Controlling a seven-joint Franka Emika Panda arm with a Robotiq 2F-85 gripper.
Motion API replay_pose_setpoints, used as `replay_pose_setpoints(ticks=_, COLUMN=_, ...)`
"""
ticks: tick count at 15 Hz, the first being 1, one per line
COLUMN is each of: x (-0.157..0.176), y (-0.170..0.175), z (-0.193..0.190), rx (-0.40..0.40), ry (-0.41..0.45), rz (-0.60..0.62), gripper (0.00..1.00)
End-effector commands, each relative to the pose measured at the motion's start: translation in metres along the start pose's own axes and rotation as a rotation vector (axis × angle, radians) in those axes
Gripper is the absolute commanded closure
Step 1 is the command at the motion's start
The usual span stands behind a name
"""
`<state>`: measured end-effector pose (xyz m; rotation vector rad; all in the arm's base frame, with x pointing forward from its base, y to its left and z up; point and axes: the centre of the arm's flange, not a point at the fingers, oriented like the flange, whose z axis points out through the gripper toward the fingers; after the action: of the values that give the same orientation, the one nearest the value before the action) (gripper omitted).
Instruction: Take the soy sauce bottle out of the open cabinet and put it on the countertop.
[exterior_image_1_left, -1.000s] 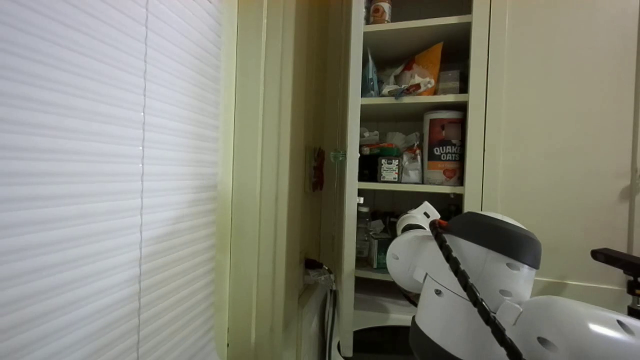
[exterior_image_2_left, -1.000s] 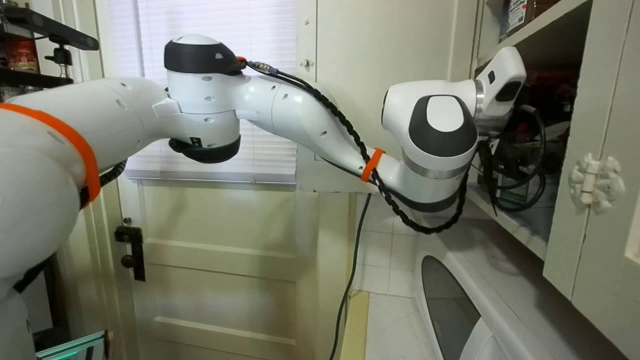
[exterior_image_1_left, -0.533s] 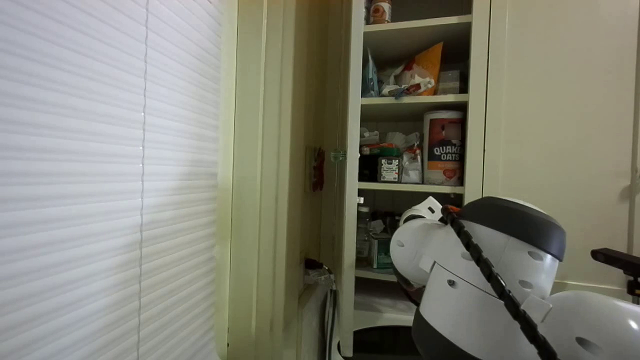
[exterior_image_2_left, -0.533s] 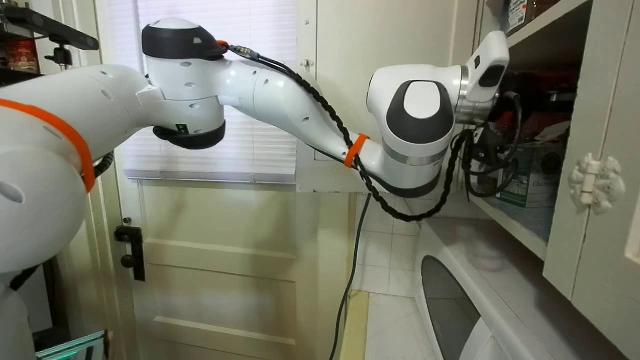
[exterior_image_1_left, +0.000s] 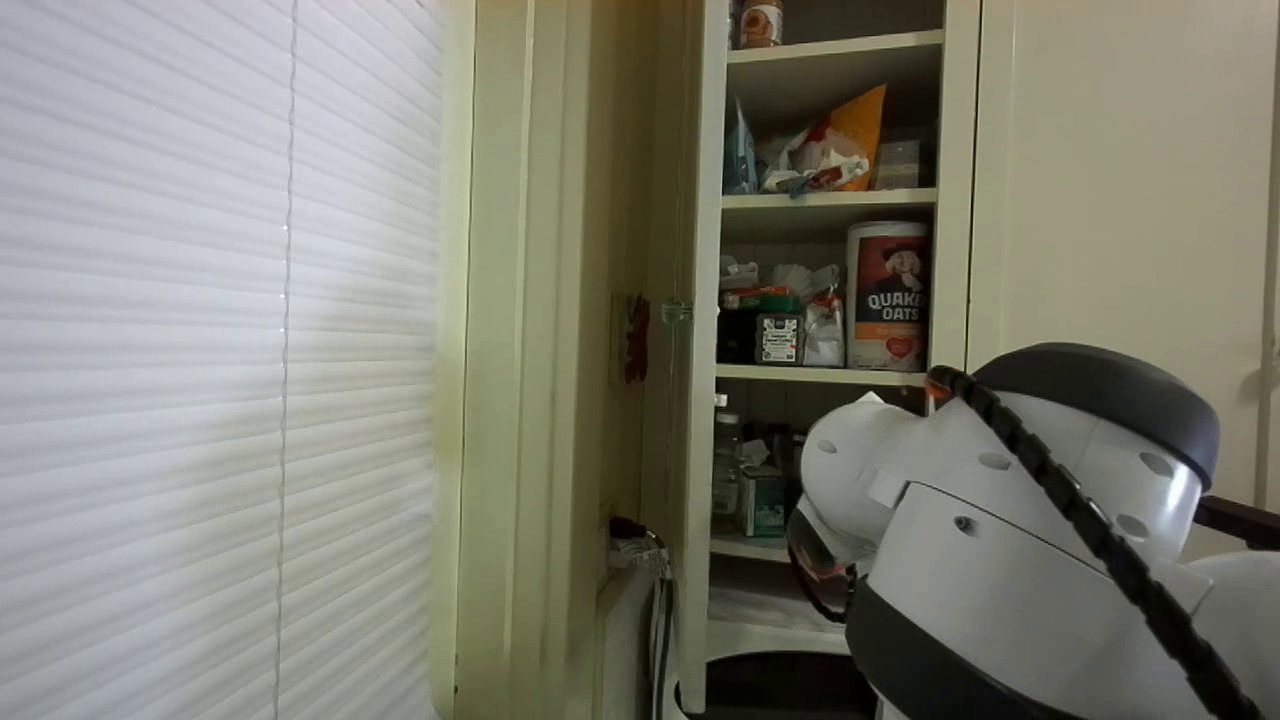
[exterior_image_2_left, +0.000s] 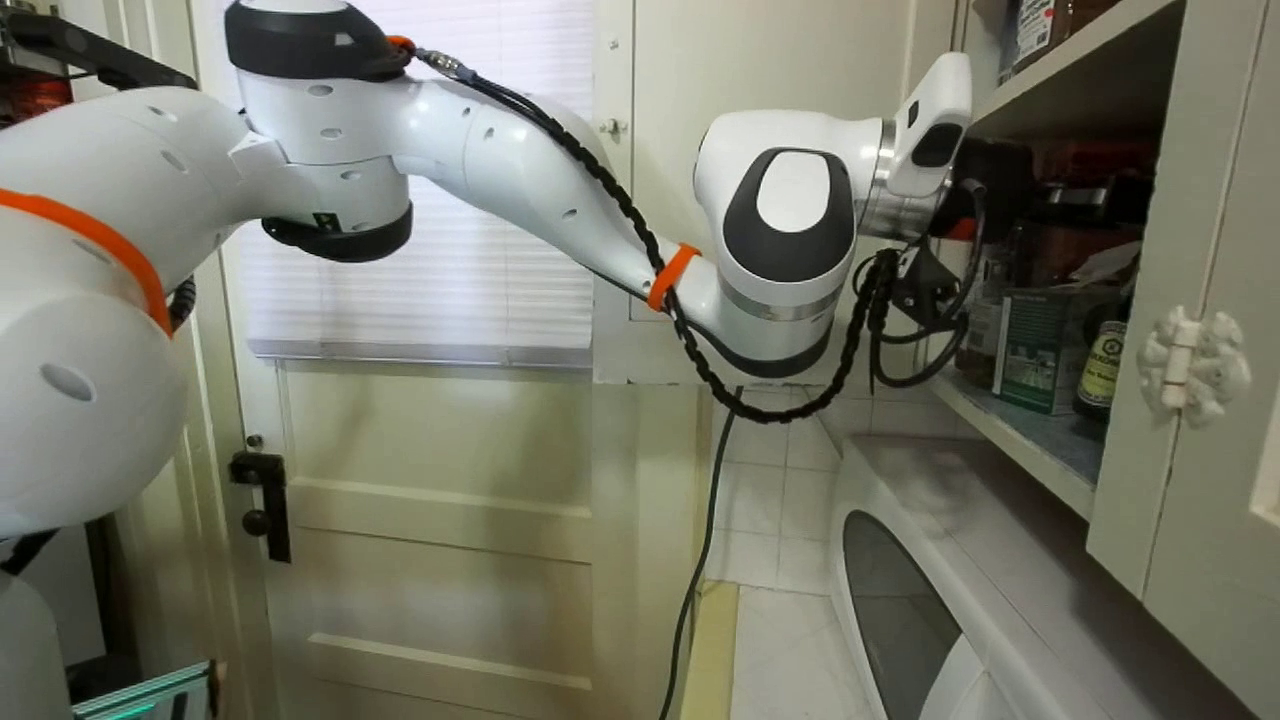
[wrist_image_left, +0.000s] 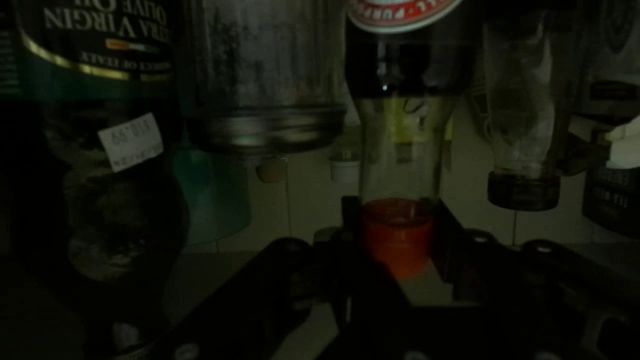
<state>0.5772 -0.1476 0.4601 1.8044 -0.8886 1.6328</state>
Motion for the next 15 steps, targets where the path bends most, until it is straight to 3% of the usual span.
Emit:
replay_pose_setpoints(ticks=1, x=0.015, y=0.012, z=-0.02, rx=0.008, ry=-0.039, rz=0.022, gripper=0.9)
replay_pose_setpoints(ticks=9, x=0.032, y=0.034, z=-0.052, rx=0.033, ry=-0.112, rz=0.018, gripper=0.9)
replay_pose_setpoints(ticks=15, x=0.031, y=0.05, z=-0.079, rx=0.14, ry=-0.192, rz=-0.016, gripper=0.9)
